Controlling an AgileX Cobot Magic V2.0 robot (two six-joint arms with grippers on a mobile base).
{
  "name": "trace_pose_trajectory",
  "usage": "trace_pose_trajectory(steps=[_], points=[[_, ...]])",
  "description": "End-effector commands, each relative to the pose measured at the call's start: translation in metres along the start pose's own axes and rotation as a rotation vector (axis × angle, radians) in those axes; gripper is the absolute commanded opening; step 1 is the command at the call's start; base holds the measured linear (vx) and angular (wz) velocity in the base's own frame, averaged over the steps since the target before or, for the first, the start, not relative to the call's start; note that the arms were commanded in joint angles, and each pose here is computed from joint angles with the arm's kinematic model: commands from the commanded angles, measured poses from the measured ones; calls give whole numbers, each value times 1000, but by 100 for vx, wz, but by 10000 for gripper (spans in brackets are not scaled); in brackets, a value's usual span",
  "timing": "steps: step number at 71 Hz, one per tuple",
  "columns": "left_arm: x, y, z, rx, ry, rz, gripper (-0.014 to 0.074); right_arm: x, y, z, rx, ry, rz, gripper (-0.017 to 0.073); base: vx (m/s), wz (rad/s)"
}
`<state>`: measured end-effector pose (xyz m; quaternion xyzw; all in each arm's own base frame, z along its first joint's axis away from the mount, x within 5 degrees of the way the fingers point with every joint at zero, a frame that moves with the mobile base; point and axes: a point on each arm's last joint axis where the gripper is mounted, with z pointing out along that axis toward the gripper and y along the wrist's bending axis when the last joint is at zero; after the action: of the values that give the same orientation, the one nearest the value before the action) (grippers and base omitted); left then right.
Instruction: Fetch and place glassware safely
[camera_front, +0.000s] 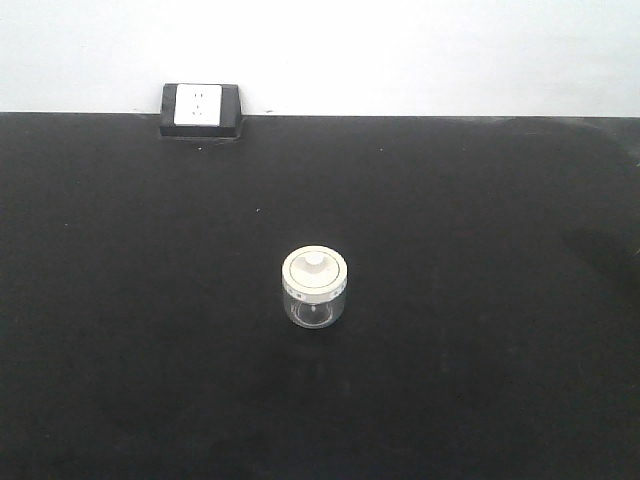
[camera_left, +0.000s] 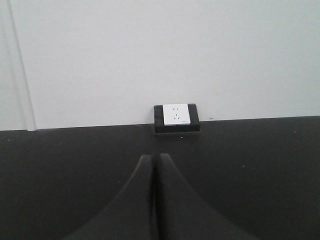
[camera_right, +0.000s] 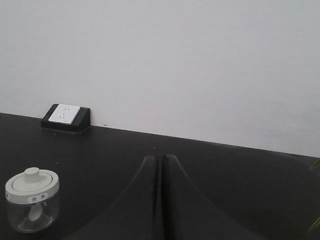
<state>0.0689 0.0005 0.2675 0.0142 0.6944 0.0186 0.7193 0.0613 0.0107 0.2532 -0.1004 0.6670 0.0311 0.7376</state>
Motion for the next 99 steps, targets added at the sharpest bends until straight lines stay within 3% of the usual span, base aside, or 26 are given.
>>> trace_pose_trajectory(steps=[1,37,70,79,99], points=[[-14,0,0,7,-83,-17,-7,-9,1,0,-13,-30,-9,-3,0,0],[-11,0,-6,2,-69,-16,-7,-10,1,0,-14,-30,-9,-3,0,0],[73,-4,-14,10,-11,-20,-7,-10,1,0,-14,-30,-9,-3,0,0],[78,-4,-14,5,57,-17,-7,-10,1,0,-14,-30,-9,-3,0,0],[78,-4,-14,5,56,-17,-7,-10,1,0,-14,-30,-9,-3,0,0]])
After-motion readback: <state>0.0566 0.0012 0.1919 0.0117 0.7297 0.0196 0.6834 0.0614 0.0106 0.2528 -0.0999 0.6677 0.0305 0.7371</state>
